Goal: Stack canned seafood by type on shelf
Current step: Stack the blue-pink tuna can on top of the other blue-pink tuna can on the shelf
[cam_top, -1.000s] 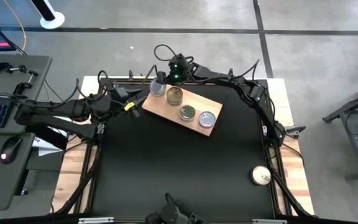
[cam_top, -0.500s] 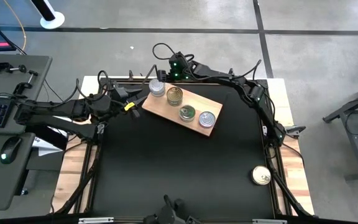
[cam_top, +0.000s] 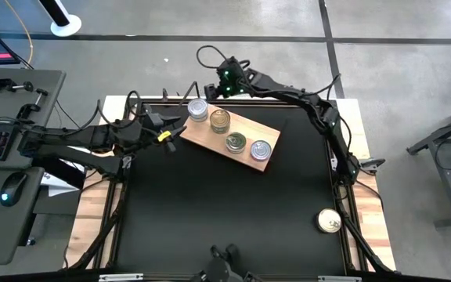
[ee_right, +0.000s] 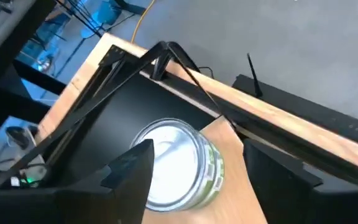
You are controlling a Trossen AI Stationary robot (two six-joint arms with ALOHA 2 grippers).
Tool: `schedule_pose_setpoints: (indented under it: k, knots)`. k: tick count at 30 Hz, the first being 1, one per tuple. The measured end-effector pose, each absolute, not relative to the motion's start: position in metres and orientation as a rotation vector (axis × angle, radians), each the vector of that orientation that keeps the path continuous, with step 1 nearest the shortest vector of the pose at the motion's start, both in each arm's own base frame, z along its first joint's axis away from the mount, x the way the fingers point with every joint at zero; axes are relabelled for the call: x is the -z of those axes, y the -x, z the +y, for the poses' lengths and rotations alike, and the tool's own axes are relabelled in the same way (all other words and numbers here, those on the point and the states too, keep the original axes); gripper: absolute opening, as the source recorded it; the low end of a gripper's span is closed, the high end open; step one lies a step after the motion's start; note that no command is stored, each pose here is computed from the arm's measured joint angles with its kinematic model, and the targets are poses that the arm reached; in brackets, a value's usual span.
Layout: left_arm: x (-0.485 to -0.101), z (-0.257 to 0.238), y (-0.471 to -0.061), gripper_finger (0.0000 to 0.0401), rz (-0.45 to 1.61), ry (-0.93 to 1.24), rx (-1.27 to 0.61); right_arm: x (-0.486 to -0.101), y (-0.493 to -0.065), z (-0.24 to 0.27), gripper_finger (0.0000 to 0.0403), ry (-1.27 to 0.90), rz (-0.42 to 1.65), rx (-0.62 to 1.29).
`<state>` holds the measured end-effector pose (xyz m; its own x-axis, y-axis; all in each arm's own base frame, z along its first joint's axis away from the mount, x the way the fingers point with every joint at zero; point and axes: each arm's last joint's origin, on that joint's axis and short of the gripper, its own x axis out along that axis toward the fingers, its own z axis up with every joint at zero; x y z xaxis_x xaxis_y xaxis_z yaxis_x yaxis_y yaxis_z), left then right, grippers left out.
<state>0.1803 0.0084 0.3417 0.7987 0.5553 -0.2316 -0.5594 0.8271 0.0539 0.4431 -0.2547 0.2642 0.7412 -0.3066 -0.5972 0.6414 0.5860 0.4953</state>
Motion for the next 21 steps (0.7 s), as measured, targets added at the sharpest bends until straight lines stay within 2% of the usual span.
schedule_pose_setpoints:
  k: [2, 4, 9, 10, 14, 16, 21]
  knots:
    - [-0.34, 0.008, -0.18, 0.0172, 0.259, 0.012, -0.6, -0.267, -0.441, -0.254, 0.0225, -0.736, 0.497, 0.572]
    - [-0.34, 0.008, -0.18, 0.0172, 0.26, 0.011, -0.6, -0.267, -0.443, -0.246, 0.0189, -0.706, 0.538, 0.552]
    - [-0.341, 0.008, -0.18, 0.0172, 0.251, 0.023, -0.595, -0.28, -0.437, -0.209, 0.0032, -0.494, 0.74, 0.421]
    - [-0.341, 0.008, -0.18, 0.0172, 0.255, 0.021, -0.593, -0.287, -0.433, -0.199, 0.0017, -0.436, 0.773, 0.395]
    - [-0.34, 0.009, -0.179, 0.0172, 0.266, 0.003, -0.594, -0.326, -0.414, -0.158, 0.002, -0.282, 0.845, 0.36]
    - [-0.34, 0.009, -0.179, 0.0172, 0.274, -0.023, -0.593, -0.344, -0.406, -0.135, 0.0007, -0.238, 0.852, 0.332]
    - [-0.339, 0.013, -0.181, 0.0172, 0.293, -0.043, -0.554, -0.365, -0.393, -0.059, 0.0003, -0.306, 0.852, 0.127]
